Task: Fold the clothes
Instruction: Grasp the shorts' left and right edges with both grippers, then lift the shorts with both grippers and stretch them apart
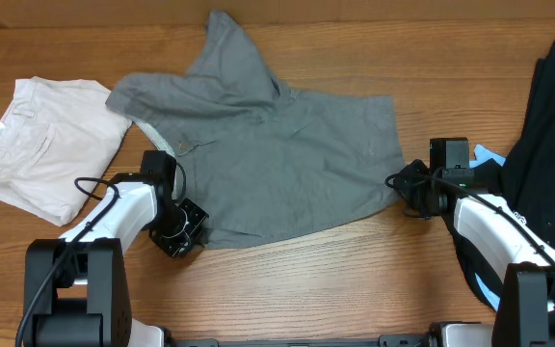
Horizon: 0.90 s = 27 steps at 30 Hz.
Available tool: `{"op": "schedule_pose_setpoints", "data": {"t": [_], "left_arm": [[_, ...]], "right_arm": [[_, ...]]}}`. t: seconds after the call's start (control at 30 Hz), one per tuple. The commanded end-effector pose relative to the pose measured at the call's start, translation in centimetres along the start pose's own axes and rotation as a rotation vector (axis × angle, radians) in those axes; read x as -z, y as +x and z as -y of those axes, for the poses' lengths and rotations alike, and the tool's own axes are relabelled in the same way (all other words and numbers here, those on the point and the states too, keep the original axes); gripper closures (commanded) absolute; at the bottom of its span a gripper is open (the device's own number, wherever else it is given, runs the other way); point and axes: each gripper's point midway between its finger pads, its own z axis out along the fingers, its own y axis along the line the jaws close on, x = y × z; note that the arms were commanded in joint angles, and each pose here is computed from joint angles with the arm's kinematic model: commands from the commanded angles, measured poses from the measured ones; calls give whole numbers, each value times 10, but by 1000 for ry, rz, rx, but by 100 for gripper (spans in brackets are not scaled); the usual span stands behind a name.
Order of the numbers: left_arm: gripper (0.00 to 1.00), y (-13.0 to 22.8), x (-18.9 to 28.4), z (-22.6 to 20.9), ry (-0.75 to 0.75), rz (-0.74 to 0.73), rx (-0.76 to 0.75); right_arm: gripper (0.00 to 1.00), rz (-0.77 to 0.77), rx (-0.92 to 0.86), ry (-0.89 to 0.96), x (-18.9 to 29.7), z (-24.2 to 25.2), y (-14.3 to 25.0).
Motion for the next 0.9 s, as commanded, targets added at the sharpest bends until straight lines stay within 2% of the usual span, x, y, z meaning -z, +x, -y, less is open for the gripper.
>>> {"op": "schedule_pose_setpoints", "data": {"t": [0.0,0.23,0.43,0.63,0.87], "left_arm": [[96,-5,0,-3,-24,29,-37],[96,-6,25,7,-41,30,-163],[96,-16,74,19,-75,128,-250],[96,-4,106,37,26,158,-307],[96,29,172,86,249,212,-538]], "right_arm": [[96,-5,8,9,-1,3,1],[96,-8,26,13,9,-1,-1],[96,64,17,48,52,-1,-27],[96,76,-16,88,88,17,-39],[96,316,-29,46,172,20,-127]]}}
